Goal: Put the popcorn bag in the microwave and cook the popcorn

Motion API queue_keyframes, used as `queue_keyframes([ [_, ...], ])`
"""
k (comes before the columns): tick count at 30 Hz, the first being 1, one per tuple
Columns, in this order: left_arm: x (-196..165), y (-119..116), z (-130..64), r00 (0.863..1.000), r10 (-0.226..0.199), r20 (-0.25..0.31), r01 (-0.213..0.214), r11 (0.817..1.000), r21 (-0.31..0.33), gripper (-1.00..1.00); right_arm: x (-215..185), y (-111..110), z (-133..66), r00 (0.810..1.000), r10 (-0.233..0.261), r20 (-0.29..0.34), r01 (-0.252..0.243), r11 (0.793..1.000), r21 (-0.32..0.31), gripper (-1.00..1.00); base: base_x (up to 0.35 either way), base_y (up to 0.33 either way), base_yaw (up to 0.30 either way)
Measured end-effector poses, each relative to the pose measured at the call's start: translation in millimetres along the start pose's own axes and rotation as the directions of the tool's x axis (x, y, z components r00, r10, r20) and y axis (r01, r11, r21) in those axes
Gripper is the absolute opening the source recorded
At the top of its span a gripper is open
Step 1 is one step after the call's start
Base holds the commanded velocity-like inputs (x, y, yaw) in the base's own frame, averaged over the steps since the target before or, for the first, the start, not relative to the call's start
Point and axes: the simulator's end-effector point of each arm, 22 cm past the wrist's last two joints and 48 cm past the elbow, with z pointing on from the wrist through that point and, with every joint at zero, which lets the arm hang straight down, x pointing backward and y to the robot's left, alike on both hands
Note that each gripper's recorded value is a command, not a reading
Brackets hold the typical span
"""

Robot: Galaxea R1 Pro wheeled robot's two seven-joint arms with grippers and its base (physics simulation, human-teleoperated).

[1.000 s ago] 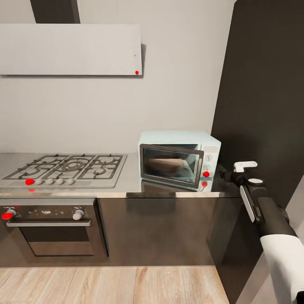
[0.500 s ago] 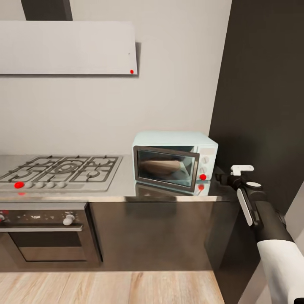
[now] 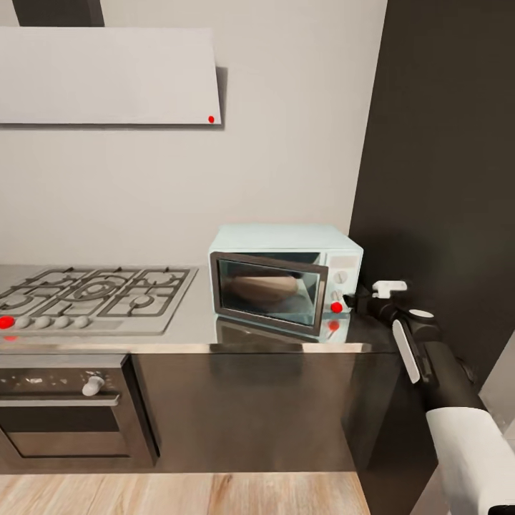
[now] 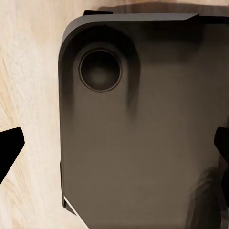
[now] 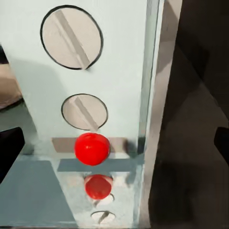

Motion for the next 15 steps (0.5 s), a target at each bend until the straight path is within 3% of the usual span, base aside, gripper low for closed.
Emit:
queue_keyframes([
  [4,0,1,0.0,1.0,0.0,0.001,0.0,1.0,-0.001,1.0,11,49,5.3,0.999,0.035,-0.015,-0.036,0.998,-0.06,1.0,0.0,0.0,0.0],
  [15,0,1,0.0,1.0,0.0,0.001,0.0,1.0,-0.001,1.0,13,56,6.0,0.999,0.035,-0.025,-0.037,0.997,-0.062,1.0,0.0,0.0,0.0],
])
